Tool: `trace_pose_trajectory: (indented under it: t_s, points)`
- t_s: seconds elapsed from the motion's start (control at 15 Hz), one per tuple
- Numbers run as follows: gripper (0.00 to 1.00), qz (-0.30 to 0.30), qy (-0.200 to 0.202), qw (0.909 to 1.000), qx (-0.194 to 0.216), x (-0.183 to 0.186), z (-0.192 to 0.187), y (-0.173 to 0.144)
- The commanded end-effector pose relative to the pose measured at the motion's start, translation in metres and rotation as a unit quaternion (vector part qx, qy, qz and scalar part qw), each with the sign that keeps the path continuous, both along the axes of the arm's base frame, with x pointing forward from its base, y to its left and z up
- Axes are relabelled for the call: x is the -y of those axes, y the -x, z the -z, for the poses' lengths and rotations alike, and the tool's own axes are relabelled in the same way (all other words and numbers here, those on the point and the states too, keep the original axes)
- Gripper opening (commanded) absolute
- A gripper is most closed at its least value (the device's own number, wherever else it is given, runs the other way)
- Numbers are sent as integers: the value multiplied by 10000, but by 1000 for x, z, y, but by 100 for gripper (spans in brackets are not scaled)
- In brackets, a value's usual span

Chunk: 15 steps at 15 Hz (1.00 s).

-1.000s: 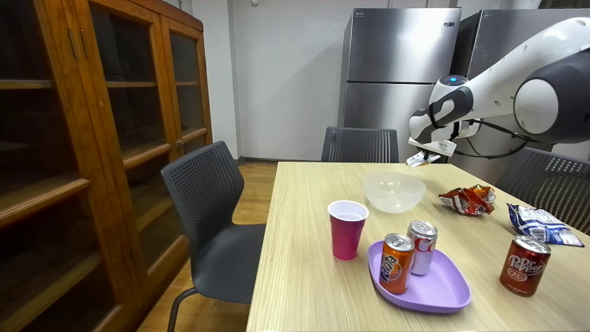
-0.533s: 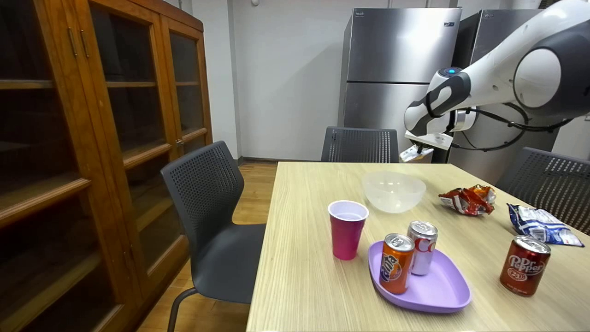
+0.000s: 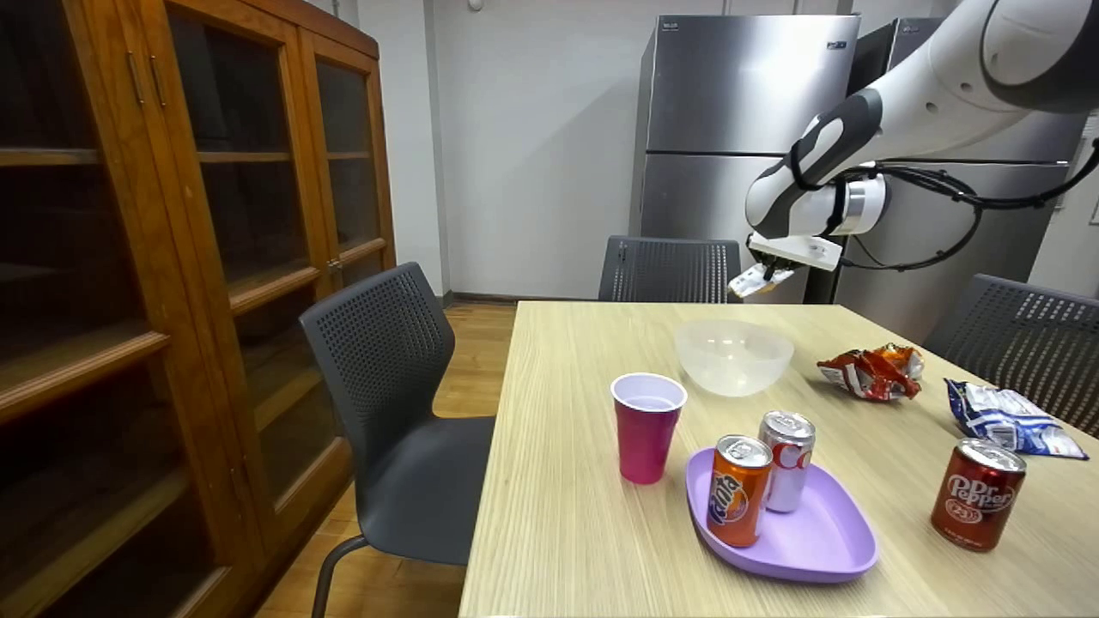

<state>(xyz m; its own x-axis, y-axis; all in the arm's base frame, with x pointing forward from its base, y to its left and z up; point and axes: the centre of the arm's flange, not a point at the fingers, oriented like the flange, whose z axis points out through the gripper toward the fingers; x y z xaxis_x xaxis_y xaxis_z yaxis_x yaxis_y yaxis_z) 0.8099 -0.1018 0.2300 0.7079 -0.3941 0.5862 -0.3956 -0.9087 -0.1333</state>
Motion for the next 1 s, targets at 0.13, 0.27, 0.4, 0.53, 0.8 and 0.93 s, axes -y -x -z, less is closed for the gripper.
trace_pose_trajectory:
  t_s: [0.13, 0.27, 0.4, 0.53, 0.8, 0.93]
  points:
    - [0, -494, 42, 9986, -182, -21, -27, 83]
    - [0, -641, 67, 9977, -214, -25, -30, 94]
    - [0, -796, 131, 9965, -226, -29, -33, 107]
    - [0, -933, 168, 9952, -231, -33, -38, 120]
    - [0, -1182, 230, 9924, -238, -37, -46, 149]
    - [0, -1279, 271, 9912, -216, -38, -49, 165]
